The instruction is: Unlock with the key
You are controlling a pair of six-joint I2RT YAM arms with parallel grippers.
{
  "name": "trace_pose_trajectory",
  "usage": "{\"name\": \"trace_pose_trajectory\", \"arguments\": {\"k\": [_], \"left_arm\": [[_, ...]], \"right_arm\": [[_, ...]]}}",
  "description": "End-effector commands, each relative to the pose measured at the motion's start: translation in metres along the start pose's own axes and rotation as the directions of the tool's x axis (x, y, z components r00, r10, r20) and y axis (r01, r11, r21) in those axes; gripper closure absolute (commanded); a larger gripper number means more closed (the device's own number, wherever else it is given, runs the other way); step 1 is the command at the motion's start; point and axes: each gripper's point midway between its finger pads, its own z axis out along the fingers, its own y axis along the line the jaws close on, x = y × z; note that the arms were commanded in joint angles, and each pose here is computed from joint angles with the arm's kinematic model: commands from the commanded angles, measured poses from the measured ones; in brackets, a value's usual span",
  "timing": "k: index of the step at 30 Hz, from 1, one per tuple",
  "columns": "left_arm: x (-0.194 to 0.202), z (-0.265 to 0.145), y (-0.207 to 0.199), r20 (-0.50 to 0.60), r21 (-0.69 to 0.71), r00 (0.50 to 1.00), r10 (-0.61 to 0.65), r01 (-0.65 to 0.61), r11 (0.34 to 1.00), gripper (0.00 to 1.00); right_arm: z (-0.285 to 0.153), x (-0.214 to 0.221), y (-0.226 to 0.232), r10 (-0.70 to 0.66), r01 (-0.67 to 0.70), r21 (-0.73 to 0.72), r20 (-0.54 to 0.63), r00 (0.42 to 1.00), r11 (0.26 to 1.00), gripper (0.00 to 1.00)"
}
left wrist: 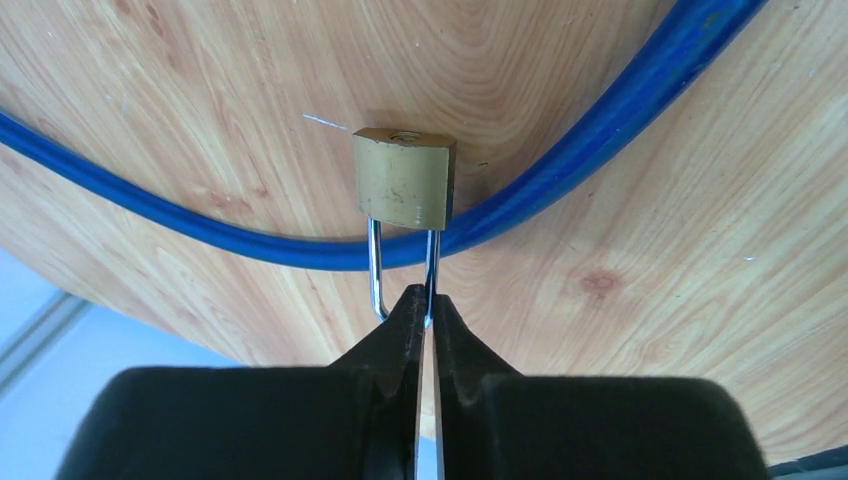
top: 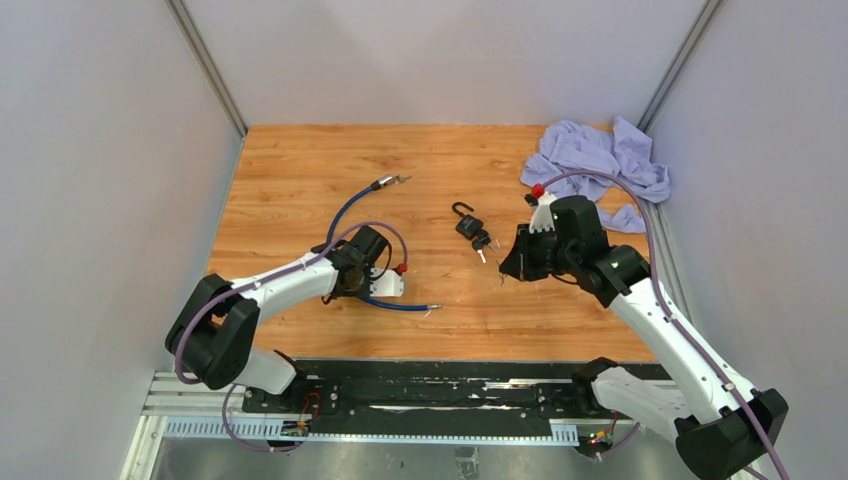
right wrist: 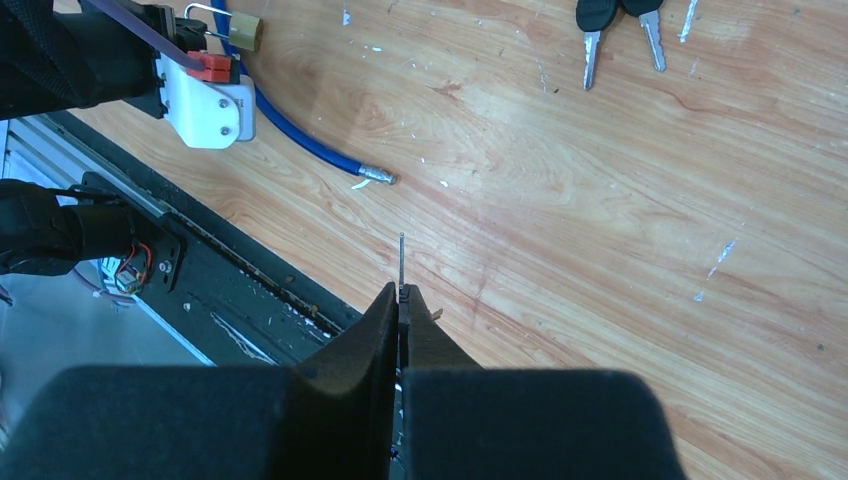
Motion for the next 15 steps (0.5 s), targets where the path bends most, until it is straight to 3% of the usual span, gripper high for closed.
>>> {"name": "trace_pose_trajectory", "arguments": {"k": [1,3,6,10,15], "left_arm": [[0.005,-0.002,-0.013,0.0,0.028,0.997,-0.081,0.081,0.996,0.86],[0.004,-0.002,-0.017,0.014,0.037,0.996,-0.087,0.086,0.996,0.77],[0.005,-0.001,-0.023,0.025,0.044,0.996,-0.085,0.084,0.996,0.71],[0.002,-0.004,-0.025,0.046,0.056,0.993,-0.107,0.105,0.993,0.53],[-0.01,-0.031,0.0,0.141,0.007,0.98,-0.141,0.141,0.99,0.15]], "right_arm": [[-0.004,-0.011,0.003,0.013,-0.013,-0.018,0.033,0.999,1.0,0.99],[-0.003,-0.01,0.004,0.014,-0.014,-0.021,0.029,0.999,1.0,0.99],[-0.003,-0.011,0.003,0.011,-0.011,-0.02,0.029,1.0,1.0,0.99],[-0.001,-0.011,0.003,0.011,-0.01,-0.02,0.026,1.0,1.0,1.0],[0.0,-0.012,0.003,0.006,-0.005,-0.022,0.023,1.0,1.0,0.99]]}}
